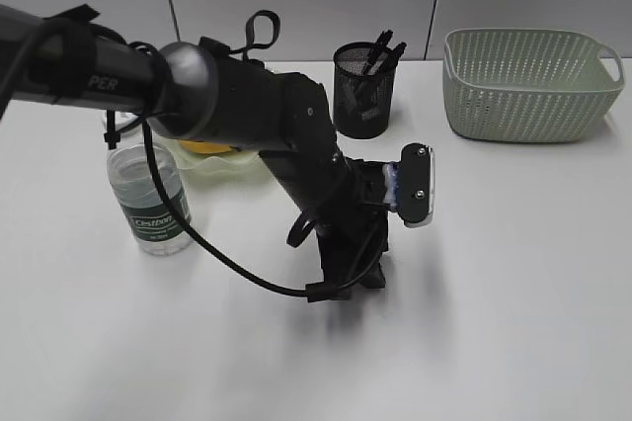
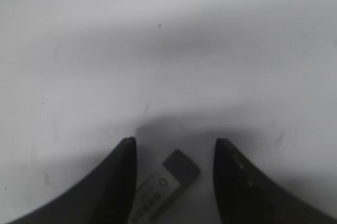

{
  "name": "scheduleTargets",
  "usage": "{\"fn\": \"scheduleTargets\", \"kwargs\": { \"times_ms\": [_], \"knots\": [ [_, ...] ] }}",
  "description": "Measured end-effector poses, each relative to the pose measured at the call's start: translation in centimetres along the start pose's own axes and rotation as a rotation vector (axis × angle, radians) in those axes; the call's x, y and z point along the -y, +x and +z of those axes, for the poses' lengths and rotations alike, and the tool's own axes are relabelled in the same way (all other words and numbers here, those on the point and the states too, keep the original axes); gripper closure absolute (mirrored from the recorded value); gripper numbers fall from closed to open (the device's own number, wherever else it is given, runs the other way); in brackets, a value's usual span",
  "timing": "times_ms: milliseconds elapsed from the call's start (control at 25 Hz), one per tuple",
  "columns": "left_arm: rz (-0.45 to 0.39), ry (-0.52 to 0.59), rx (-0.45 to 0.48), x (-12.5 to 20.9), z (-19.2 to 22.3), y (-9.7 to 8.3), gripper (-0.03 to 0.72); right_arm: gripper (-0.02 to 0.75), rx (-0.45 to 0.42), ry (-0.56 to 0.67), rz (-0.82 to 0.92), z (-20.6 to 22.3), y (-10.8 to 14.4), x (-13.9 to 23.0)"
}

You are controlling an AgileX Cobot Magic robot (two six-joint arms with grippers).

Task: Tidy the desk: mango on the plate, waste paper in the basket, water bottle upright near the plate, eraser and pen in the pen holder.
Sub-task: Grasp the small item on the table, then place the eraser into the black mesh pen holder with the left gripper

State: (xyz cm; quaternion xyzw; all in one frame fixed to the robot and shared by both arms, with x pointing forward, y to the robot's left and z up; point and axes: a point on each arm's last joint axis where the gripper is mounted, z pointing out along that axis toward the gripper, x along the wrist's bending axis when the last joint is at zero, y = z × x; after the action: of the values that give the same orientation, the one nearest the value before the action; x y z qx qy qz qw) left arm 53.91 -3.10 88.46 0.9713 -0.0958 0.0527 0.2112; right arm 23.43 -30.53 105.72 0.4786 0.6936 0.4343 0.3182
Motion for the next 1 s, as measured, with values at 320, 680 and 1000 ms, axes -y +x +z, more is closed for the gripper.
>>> {"fn": "scheduleTargets", "kwargs": {
  "times_ms": [320,680,1000],
  "knots": [
    [0.011,0.021,-0.017,0.3,-0.1,0.3,0.55,0.48,0.0,0.0,0.0,0.0,0.0,0.0],
    [-0.169,-0.23,-0.313,-2.9,-5.0,2.9,0.549,0.48,0.0,0.0,0.0,0.0,0.0,0.0],
    [-0.446,-0.496,-0.754,-4.4,-11.9,8.0,0.549,0.48,0.0,0.0,0.0,0.0,0.0,0.0]
  ]
}}
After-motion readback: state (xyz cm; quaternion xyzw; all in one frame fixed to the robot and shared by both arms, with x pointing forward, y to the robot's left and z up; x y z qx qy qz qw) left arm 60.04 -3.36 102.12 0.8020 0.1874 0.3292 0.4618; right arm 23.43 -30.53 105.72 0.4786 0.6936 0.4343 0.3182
